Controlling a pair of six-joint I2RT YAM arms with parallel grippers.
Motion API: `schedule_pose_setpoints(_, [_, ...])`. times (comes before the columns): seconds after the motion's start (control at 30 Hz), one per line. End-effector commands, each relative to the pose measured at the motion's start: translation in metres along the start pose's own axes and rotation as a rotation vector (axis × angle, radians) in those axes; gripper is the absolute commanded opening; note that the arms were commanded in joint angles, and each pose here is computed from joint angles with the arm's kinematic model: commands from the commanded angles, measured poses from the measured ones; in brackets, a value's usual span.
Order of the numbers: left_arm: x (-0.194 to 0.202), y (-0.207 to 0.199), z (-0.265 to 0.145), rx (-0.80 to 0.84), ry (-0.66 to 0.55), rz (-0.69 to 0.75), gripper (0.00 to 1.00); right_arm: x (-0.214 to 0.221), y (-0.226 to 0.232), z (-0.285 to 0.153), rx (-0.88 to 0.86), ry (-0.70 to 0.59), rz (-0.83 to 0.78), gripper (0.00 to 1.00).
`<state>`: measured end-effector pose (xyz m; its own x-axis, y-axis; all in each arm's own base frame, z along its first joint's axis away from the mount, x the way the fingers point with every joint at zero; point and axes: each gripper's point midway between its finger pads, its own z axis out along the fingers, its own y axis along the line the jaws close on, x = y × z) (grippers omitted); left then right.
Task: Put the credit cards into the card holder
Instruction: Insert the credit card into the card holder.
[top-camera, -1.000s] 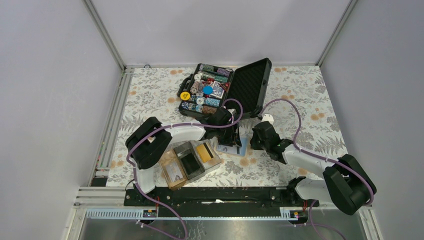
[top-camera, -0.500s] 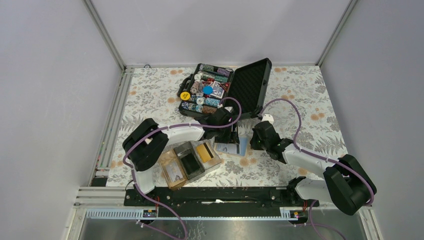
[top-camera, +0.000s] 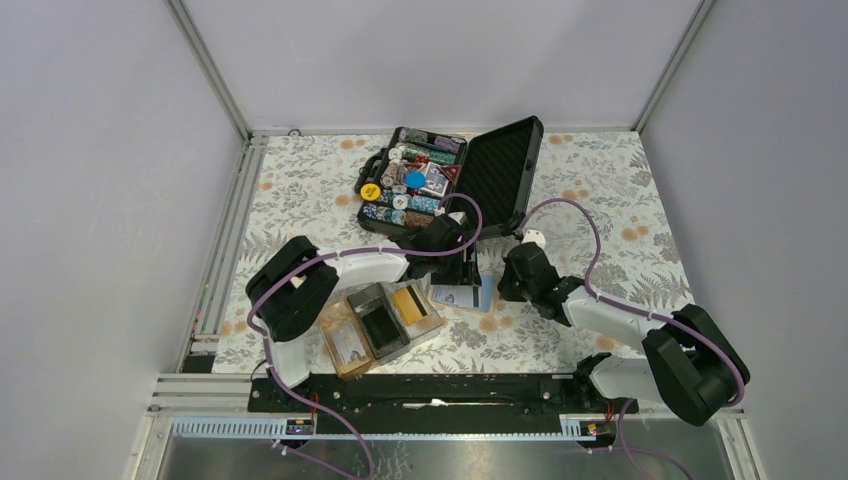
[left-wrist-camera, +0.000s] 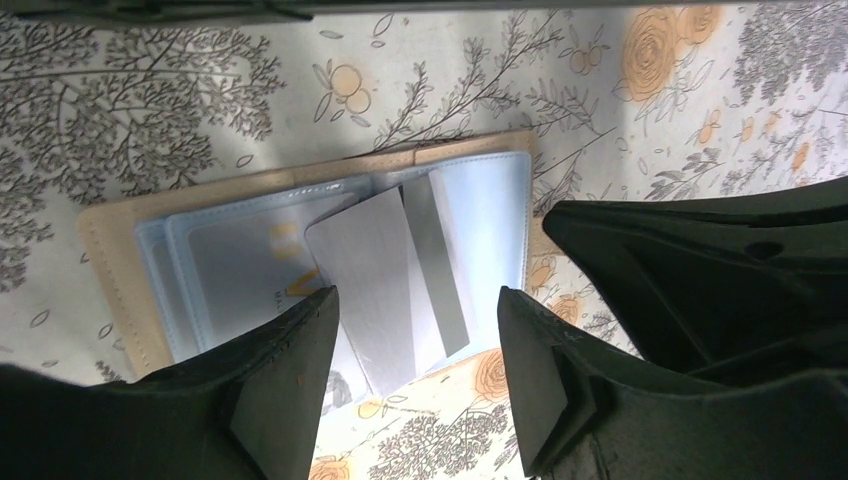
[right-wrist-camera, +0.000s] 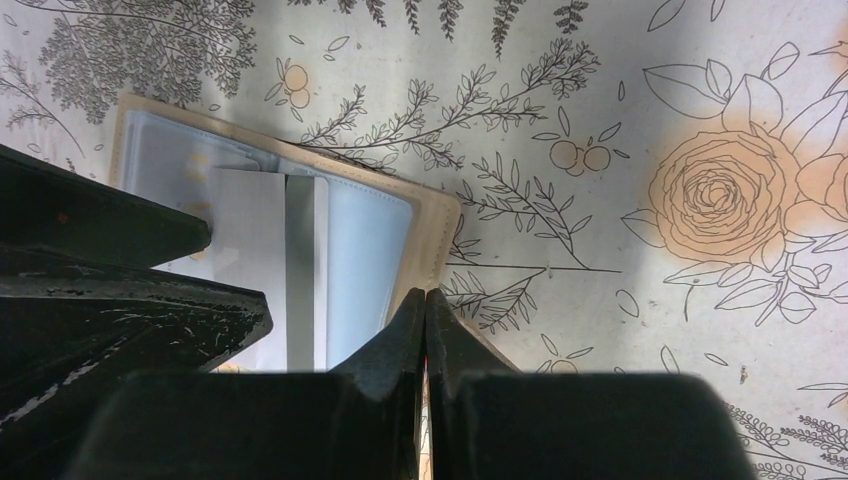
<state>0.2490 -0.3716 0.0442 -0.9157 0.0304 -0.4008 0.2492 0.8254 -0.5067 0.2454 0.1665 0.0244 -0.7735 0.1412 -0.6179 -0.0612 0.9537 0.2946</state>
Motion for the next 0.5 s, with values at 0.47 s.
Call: schedule_pose_setpoints(0.47, [0.006, -0.018, 0.019, 0.135, -0.005, -0.019, 0.63, 0.005, 0.015, 0.018, -0.053, 0.037, 0.051, 0.0])
